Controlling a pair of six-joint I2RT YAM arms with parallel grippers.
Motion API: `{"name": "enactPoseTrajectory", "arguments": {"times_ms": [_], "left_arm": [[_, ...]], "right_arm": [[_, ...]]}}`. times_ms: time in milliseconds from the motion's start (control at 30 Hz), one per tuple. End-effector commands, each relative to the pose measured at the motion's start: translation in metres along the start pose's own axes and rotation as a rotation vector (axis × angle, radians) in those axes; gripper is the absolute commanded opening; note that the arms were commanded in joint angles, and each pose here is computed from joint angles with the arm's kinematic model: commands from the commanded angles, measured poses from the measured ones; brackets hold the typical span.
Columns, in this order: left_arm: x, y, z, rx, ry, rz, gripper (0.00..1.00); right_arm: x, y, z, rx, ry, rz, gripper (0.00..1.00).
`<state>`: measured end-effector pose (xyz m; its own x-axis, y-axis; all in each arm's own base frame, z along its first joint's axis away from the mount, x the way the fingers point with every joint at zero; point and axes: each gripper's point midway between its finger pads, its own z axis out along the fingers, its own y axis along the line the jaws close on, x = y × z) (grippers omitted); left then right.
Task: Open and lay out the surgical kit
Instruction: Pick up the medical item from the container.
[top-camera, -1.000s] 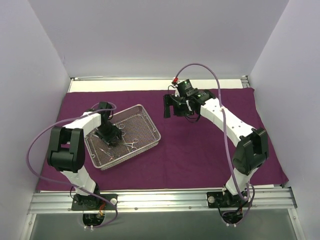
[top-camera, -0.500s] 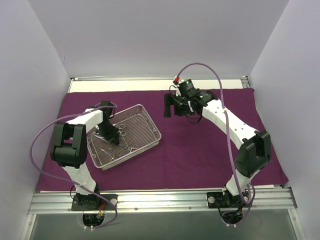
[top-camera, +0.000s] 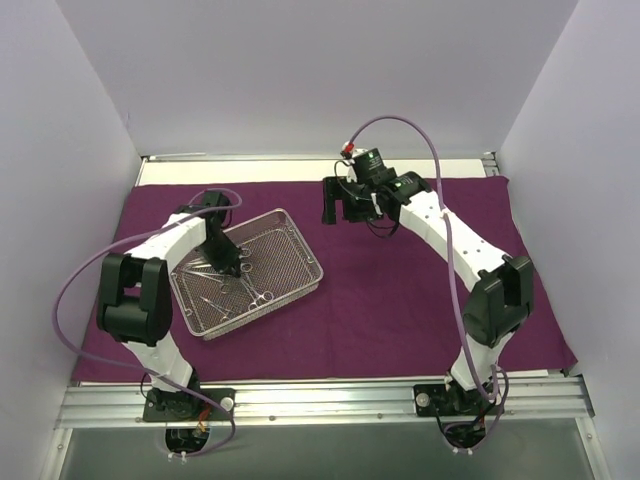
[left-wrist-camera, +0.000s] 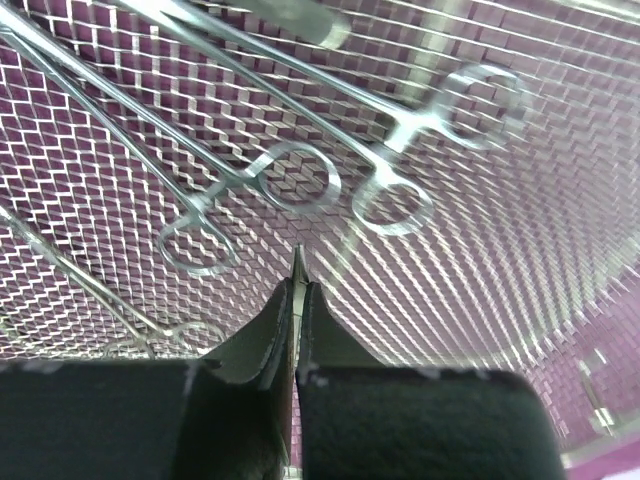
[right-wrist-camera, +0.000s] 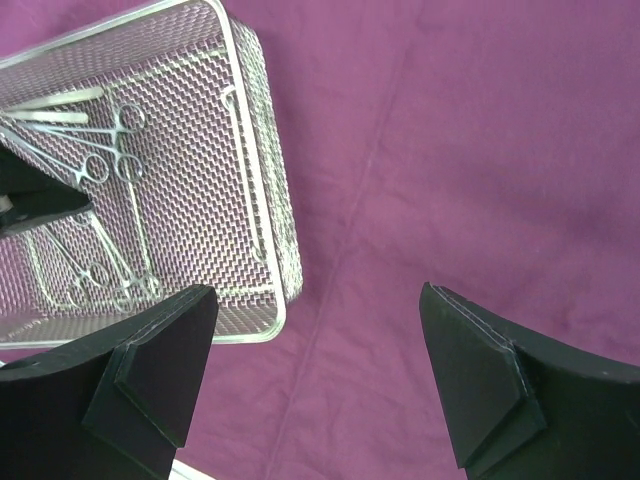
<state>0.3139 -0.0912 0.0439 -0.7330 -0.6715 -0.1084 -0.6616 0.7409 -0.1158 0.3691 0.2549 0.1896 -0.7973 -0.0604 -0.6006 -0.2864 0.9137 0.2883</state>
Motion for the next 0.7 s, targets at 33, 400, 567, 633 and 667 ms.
{"name": "enactPoseTrajectory", "arguments": {"times_ms": [33,400,567,633,667], "left_arm": [[-0.022,-0.032,-0.051,0.175,-0.120,0.075,0.02],[-0.029,-0.071,-0.111,0.404,-0.176,0.295,0.02],[-0.010,-0.085,-0.134,0.531,-0.130,0.453,0.02],[-0.004,-0.087,-0.143,0.567,-0.129,0.470,0.02],[-0.001,-0.089,-0.146,0.587,-0.120,0.476,0.02]], "right_arm": [[-0.017,0.012,0.004,-0.035,-0.012,-0.022,0.84],[-0.019,0.082,0.006,-0.413,0.035,-0.106,0.78],[0.002,0.126,-0.012,-0.677,0.090,-0.158,0.71],[0.016,0.138,-0.014,-0.753,0.126,-0.160,0.65],[0.021,0.141,-0.012,-0.769,0.144,-0.159,0.63]]}}
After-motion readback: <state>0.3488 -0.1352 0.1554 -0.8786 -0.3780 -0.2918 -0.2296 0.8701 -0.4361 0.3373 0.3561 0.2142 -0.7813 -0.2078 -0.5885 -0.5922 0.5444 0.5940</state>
